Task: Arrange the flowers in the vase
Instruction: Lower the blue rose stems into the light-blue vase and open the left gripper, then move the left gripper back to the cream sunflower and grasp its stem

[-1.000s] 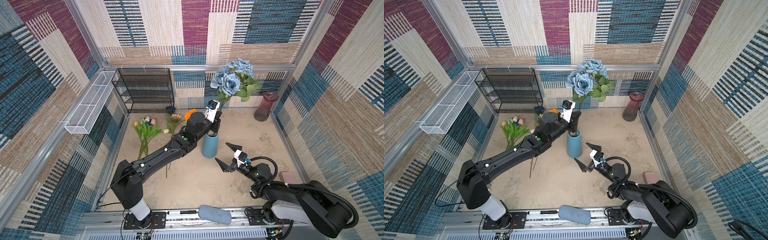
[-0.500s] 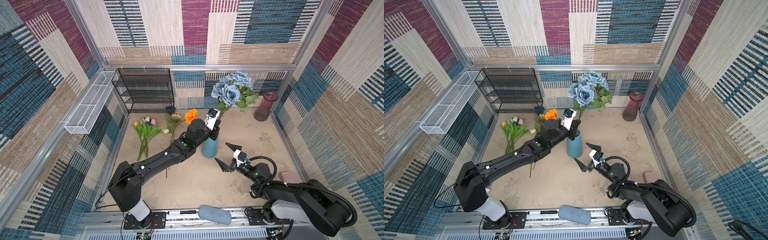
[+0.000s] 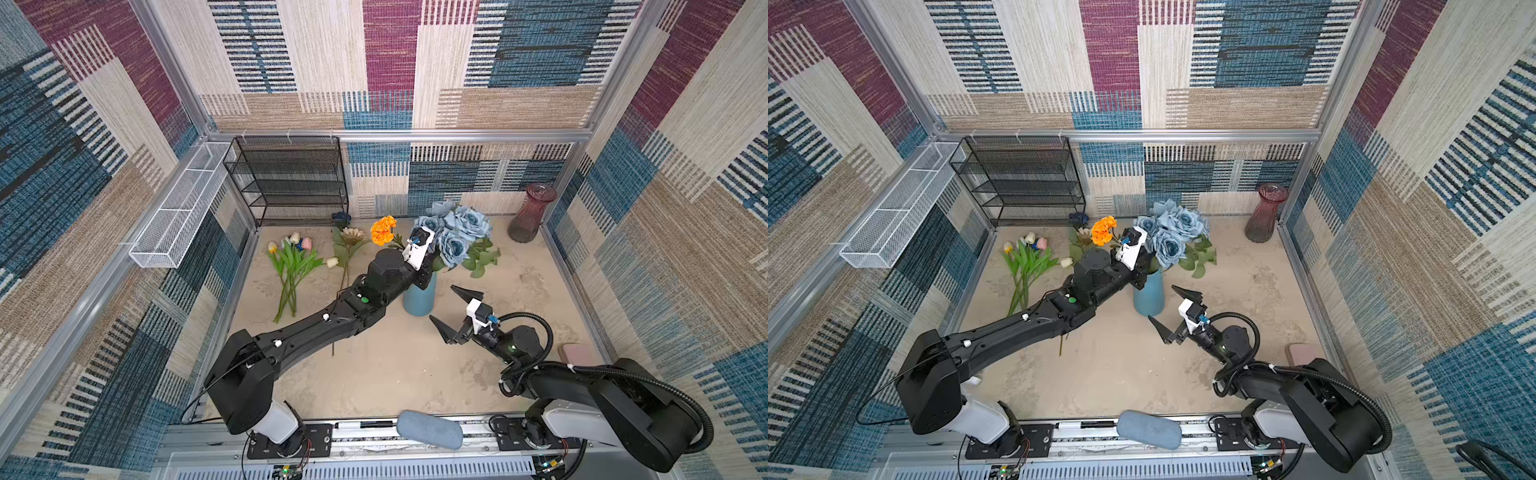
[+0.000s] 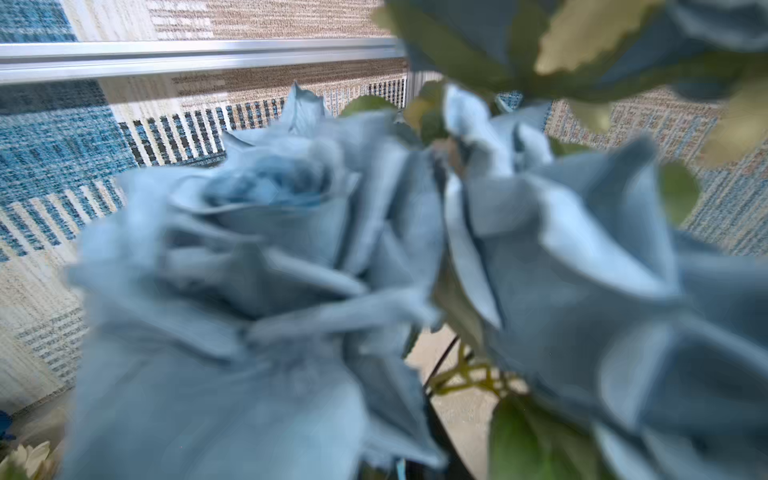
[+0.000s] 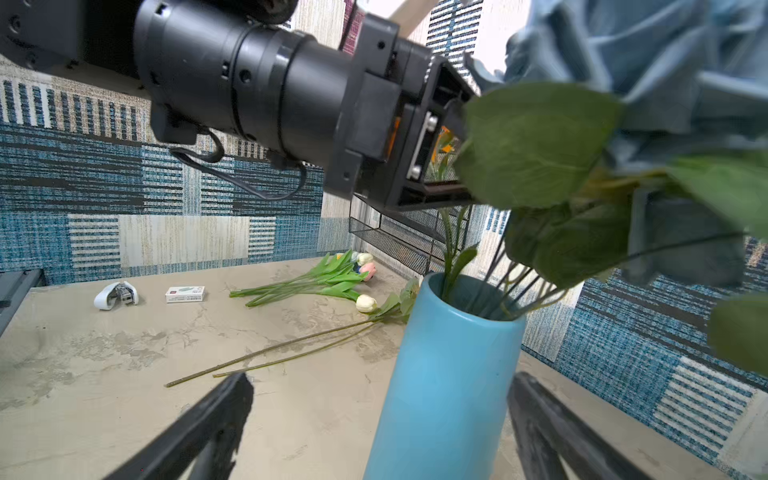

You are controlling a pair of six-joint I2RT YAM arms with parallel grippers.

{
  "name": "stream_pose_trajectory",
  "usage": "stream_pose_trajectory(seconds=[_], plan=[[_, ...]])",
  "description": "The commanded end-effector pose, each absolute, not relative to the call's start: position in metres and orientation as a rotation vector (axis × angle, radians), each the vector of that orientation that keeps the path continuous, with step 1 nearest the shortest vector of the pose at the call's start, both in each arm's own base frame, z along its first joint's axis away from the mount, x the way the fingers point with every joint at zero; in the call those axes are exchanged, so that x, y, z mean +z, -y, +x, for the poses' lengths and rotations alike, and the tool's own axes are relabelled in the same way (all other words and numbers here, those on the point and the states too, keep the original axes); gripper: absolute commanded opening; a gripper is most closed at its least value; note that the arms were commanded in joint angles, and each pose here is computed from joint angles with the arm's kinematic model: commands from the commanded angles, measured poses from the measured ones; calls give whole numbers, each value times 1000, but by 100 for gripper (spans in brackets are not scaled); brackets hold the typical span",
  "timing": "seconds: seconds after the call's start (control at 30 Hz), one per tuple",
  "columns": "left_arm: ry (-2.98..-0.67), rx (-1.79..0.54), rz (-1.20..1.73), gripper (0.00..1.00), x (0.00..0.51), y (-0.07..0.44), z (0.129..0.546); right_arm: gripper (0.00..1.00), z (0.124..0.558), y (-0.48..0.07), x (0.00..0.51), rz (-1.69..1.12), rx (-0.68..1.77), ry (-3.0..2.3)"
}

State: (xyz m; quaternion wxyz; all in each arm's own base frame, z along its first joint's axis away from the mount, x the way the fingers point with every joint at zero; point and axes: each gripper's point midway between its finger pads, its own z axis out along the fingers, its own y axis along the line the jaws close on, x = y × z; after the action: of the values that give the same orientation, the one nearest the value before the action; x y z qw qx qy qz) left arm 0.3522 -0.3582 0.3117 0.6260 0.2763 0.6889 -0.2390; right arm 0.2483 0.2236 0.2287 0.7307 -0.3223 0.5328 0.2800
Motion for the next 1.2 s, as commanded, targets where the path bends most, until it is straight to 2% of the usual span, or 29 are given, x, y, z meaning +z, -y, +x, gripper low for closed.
stream_pose_trajectory(seconds=[0.0, 0.27, 0.37, 0.53, 0.7, 0.87, 1.0, 1.17], plan=[[-1530, -561, 601, 31, 330, 351, 347, 99, 249, -223, 237, -697, 607, -1142], [-1454, -490, 662, 33, 358, 316, 315, 99, 249, -226, 236, -715, 619, -1144], [-1405, -452, 695, 41, 363, 297, 299, 99, 248, -227, 237, -723, 625, -1139], [-1427, -395, 611, 46, 354, 245, 296, 99, 247, -229, 236, -725, 633, -1137], [-1645, -353, 277, 49, 298, 156, 337, 99, 245, -229, 239, -725, 650, -1127], [-1878, -350, 78, 48, 225, 110, 366, 99, 246, -230, 240, -721, 652, -1127], [-2125, -301, -54, 45, 171, 87, 387, 99, 247, -232, 243, -728, 660, -1122], [-2340, -256, 20, 42, 133, 91, 409, 99, 245, -232, 245, -711, 686, -1143]])
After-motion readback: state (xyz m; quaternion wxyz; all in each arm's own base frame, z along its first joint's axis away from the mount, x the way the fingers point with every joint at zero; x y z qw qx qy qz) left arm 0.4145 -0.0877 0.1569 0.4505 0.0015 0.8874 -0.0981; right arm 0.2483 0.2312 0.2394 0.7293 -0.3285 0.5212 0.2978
